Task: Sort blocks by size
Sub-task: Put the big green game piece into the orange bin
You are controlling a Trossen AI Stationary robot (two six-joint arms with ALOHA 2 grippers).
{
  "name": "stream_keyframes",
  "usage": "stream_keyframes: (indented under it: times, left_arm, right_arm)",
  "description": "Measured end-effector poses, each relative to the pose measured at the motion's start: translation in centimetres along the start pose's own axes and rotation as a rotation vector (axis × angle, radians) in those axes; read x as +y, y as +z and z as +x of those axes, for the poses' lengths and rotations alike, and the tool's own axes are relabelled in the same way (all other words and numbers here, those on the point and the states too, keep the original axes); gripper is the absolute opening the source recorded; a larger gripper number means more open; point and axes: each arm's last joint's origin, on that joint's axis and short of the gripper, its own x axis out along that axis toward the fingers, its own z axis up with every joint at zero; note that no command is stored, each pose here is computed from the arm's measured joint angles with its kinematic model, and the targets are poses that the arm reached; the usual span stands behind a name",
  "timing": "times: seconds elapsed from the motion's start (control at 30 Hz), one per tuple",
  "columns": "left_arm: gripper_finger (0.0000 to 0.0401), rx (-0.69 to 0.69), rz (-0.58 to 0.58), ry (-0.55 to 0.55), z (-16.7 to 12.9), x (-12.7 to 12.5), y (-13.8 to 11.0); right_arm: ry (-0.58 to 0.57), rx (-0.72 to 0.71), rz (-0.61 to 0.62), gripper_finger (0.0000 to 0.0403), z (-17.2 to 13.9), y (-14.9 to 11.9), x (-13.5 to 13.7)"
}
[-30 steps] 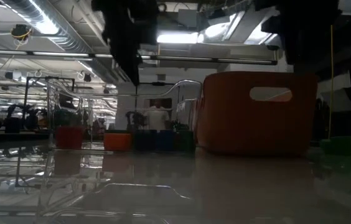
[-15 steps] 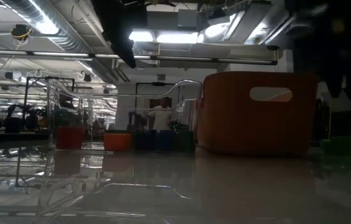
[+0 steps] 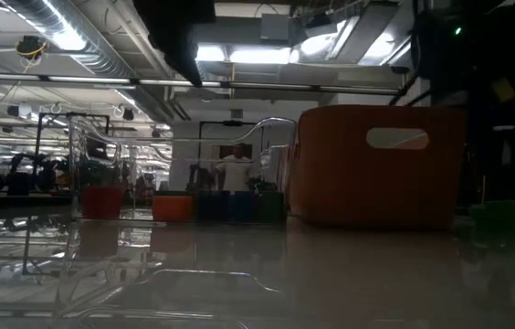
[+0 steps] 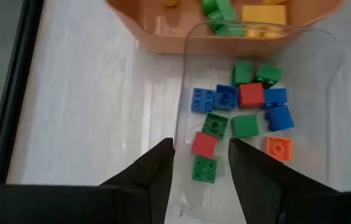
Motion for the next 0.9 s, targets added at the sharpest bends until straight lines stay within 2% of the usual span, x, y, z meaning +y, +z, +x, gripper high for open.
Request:
stream_keyframes:
  times: [0.13, 0.23, 0.4, 0.67, 0.9]
  left_arm:
    - [0.0143, -0.037, 0.01, -0.005, -1.2, -0.7, -0.4]
    - [0.0143, -0.049, -0.001, -0.011, -1.5, -1.2, -1.5]
    - [0.0143, -0.085, -0.046, -0.011, -1.4, -1.8, -4.1]
    - [0.0143, -0.206, -0.088, 0.002, -2.0, -2.4, -7.6]
    - [0.0143, -0.292, -0.142, 0.007, -3.5, -2.7, -9.6]
  right_arm:
    - [0.026, 0.006, 0.029, 0.0145, 0.3, -0.2, -1.5]
    - [0.087, -0.009, 0.038, 0.0145, 0.5, -0.3, -2.3]
    - [0.099, -0.039, 0.016, 0.0145, 0.7, -0.2, -3.3]
    - [0.127, -0.041, 0.019, 0.0145, 0.8, -0.3, -3.3]
    - [0.115, -0.052, 0.08, 0.0145, 0.1, -1.1, -3.2]
